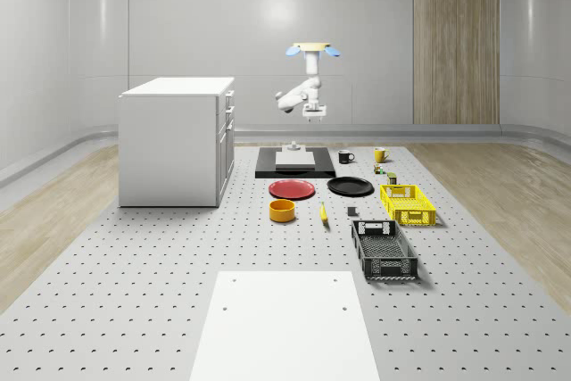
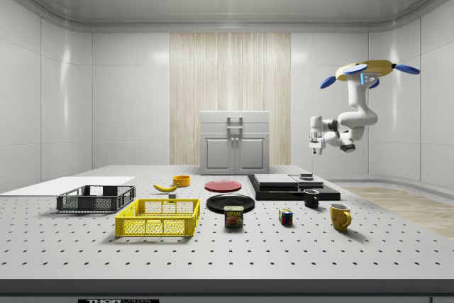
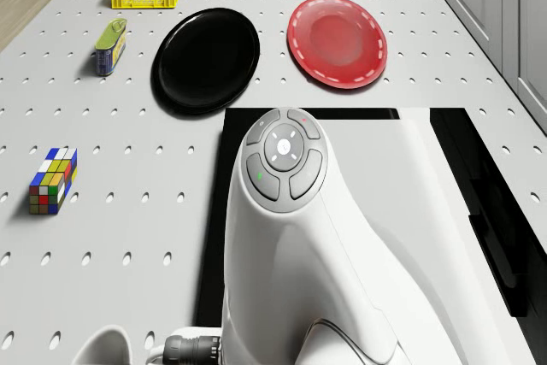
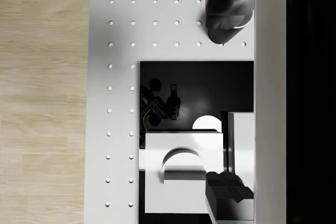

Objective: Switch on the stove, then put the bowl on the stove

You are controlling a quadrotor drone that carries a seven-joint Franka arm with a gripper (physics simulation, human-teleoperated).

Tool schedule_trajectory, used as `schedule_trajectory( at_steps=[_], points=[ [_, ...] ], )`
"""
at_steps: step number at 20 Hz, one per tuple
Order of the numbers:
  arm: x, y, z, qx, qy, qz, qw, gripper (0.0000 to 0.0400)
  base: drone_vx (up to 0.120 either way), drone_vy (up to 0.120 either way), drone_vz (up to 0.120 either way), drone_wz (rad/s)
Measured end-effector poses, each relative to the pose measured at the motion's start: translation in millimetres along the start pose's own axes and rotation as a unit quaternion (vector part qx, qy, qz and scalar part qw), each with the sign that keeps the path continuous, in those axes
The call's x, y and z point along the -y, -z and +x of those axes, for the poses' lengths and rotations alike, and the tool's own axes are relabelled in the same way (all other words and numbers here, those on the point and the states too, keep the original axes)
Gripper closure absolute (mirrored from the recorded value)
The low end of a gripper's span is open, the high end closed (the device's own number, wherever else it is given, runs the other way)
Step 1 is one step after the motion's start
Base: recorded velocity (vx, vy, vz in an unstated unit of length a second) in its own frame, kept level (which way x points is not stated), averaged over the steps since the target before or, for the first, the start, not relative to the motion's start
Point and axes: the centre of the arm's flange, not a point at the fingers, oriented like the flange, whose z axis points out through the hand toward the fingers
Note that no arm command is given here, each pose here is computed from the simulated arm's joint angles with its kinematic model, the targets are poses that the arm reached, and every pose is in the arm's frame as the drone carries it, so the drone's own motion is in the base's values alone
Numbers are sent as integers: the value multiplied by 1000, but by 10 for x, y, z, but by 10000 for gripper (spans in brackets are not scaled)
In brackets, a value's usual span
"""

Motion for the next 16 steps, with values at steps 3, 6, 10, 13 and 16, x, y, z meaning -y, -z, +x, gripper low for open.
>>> schedule_trajectory(
  at_steps=[3, 6, 10, 13, 16],
  points=[
    [8, 0, -8, -4, 0, -4, 1000, 0, 0, -120, -80, 0],
    [12, 1, -12, -6, 0, -6, 1000, 0, 0, -120, -120, 0],
    [15, 1, -16, -8, 0, -8, 1000, 0, 0, -120, -120, 0],
    [17, 1, -17, -9, 0, -8, 1000, 0, 0, -120, -120, 0],
    [17, 1, -18, -9, 0, -9, 1000, 0, 0, -120, -120, 0]
  ],
)
